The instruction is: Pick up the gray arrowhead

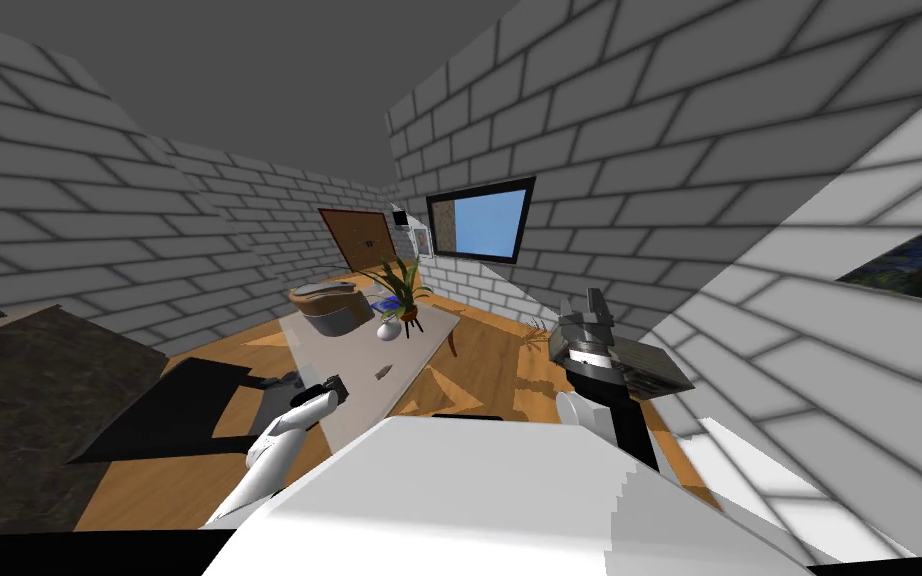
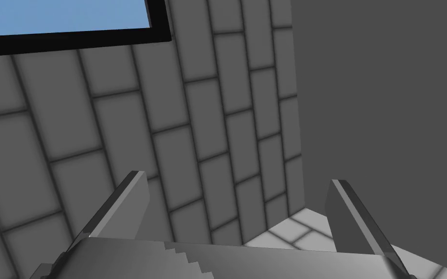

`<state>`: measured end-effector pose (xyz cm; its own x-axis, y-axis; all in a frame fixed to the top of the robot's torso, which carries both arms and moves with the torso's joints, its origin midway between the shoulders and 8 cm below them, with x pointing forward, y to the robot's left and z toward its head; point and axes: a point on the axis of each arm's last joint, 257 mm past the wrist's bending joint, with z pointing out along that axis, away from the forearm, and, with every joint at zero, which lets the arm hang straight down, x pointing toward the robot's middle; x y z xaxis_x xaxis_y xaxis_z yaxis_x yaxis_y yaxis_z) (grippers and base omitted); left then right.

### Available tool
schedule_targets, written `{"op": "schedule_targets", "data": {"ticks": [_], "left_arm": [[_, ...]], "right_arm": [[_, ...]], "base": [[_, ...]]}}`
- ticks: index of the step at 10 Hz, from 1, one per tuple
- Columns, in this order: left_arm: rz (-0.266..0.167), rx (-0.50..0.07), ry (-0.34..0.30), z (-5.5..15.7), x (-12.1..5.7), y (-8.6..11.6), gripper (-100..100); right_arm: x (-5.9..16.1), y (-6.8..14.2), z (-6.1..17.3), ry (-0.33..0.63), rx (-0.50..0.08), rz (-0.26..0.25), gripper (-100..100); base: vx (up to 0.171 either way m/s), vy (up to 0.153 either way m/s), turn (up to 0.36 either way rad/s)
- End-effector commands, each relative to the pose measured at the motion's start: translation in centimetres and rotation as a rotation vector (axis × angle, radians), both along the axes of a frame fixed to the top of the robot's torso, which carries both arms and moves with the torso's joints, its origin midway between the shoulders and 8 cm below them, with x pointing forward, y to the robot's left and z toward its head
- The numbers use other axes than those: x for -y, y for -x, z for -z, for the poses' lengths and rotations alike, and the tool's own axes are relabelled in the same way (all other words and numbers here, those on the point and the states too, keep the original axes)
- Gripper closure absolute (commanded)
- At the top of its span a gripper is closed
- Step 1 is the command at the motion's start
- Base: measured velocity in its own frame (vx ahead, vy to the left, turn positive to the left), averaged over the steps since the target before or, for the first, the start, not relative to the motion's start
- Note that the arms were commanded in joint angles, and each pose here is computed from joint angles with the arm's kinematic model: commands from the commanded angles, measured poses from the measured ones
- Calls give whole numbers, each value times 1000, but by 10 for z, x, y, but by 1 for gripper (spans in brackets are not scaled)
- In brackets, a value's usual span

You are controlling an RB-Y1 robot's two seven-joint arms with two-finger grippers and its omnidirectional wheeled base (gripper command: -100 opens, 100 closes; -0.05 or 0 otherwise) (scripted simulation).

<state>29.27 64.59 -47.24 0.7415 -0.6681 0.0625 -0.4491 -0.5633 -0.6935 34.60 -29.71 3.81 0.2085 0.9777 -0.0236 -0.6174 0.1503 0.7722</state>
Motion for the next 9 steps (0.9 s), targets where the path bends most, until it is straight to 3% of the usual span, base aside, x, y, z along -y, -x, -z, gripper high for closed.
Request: {"op": "schedule_targets", "data": {"ticks": [1,3,6,8,9], "left_arm": [[-53,-18,53,10,-3,12,-100],[-64,-36,63,18,-2,21,-100],[-170,-77,173,39,1,47,-100],[-183,-97,184,46,3,57,-100],[-241,-124,243,59,8,75,-100]], "right_arm": [[0,0,0,0,0,0,0],[0,0,0,0,0,0,0],[0,0,0,0,0,0,0],[0,0,0,0,0,0,0],[0,0,0,0,0,0,0]], "base": [[14,18,-320],[10,29,-45],[21,43,-229],[18,34,-58],[25,28,-211]]}}
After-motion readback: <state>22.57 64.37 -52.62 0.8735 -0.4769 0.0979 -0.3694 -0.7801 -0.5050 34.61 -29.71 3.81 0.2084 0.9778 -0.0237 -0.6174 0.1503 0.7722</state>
